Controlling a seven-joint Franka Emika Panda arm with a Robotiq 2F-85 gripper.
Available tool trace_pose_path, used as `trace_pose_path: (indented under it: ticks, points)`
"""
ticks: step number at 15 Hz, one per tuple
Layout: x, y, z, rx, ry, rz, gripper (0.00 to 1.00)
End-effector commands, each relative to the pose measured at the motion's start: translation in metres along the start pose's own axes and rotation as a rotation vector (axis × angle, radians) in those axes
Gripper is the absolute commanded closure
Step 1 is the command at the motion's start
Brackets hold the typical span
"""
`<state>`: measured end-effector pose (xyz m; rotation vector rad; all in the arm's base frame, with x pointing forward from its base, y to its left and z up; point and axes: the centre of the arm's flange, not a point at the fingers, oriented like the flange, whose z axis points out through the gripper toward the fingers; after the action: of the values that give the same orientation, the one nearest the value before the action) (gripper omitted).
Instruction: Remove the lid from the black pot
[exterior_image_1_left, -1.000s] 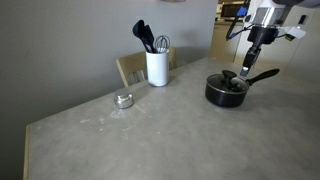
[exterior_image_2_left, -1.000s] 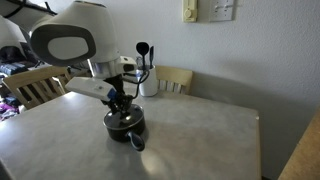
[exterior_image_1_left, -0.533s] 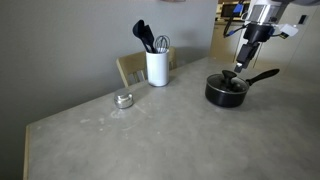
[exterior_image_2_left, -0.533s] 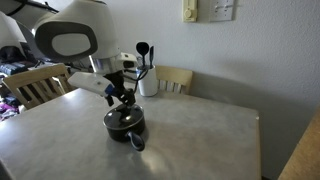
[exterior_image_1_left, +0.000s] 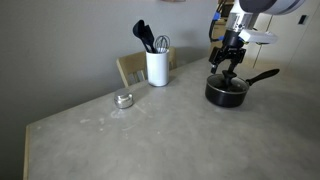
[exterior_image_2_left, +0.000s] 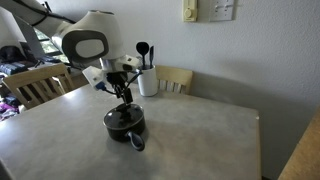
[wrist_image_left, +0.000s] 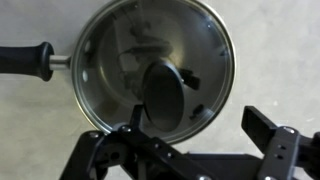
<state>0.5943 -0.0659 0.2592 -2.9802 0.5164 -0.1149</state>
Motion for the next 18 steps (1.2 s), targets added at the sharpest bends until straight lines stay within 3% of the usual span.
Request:
trace_pose_path:
  ticks: [1, 2, 4, 9, 10, 11, 12, 16, 18]
  points:
    - [0.026, -0.007, 0.012, -0.013, -0.006, 0.095, 0.01]
    - [0.029, -0.006, 0.012, -0.013, -0.007, 0.115, 0.25]
    - [0.033, -0.003, 0.011, -0.014, -0.008, 0.149, 0.3]
    - [0.032, 0.013, -0.005, -0.056, -0.061, 0.205, 0.66]
    - [0.031, 0.016, -0.008, -0.064, -0.072, 0.202, 0.22]
    - [0.029, 0.018, -0.01, -0.072, -0.087, 0.191, 0.27]
    - [0.028, 0.019, -0.012, -0.078, -0.1, 0.178, 0.27]
    - [0.021, 0.019, -0.014, -0.084, -0.147, 0.153, 0.01]
    - [0.015, 0.02, -0.016, -0.087, -0.171, 0.148, 0.0]
